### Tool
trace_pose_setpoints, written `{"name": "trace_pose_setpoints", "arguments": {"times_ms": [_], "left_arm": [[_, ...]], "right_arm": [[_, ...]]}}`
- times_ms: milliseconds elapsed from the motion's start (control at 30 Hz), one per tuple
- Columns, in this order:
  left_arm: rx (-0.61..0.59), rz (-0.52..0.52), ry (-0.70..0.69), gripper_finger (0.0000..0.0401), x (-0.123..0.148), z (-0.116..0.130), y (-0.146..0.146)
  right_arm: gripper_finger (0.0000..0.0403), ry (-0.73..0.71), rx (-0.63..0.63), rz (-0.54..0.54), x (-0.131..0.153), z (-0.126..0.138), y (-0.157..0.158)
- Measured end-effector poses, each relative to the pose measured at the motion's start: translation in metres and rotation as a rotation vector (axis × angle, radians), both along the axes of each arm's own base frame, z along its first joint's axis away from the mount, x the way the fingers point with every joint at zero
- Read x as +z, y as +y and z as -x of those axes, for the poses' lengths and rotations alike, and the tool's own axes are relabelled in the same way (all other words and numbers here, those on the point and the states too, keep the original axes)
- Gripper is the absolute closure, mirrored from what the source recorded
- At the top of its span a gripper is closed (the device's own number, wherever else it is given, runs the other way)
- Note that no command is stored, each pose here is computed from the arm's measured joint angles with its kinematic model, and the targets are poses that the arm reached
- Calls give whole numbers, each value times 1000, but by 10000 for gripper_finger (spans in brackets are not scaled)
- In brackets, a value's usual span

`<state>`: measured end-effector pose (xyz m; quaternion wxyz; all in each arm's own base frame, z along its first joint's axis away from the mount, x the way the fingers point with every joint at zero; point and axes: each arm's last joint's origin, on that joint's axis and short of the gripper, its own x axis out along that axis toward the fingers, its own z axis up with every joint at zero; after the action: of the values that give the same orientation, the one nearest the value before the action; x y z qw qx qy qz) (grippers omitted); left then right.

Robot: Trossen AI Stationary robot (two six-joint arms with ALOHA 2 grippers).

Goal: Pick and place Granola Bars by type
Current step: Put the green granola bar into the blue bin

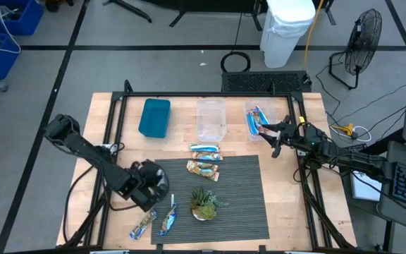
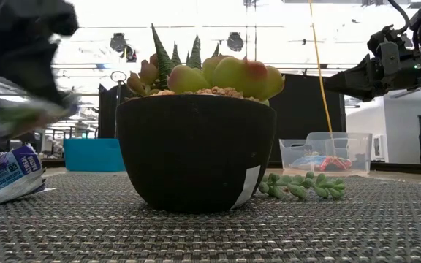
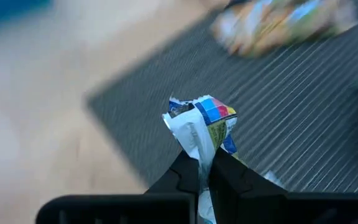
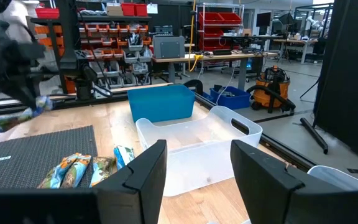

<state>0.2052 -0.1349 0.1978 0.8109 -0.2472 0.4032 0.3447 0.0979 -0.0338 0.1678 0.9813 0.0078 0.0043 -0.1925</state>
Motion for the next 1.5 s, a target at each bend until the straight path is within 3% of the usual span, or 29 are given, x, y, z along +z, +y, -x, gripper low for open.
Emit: {"name": "trace_pose_setpoints", "arguments": {"times_ms": [167, 367, 533, 633, 867, 1100, 1367, 1500], "left_arm": [[-224, -293, -122, 384, 24, -21, 2], [-440, -489, -146, 385, 46, -33, 18], [-526, -512, -188, 385, 64, -28, 47], [-575, -500, -281, 387, 67, -20, 66], [-622, -548, -488, 387, 49, 20, 106], [-647, -592, -719, 387, 35, 53, 127], [-657, -649, -811, 387, 34, 75, 143], [-598, -657, -810, 387, 29, 81, 152]], "right_arm": [[234, -1, 0, 1, 0, 0, 0], [234, -1, 0, 0, 0, 0, 0], [234, 0, 0, 0, 0, 0, 0], [234, -1, 0, 0, 0, 0, 0], [234, -1, 0, 0, 0, 0, 0], [234, 0, 0, 0, 0, 0, 0], [234, 0, 0, 0, 0, 0, 0], [234, 0, 0, 0, 0, 0, 0]]}}
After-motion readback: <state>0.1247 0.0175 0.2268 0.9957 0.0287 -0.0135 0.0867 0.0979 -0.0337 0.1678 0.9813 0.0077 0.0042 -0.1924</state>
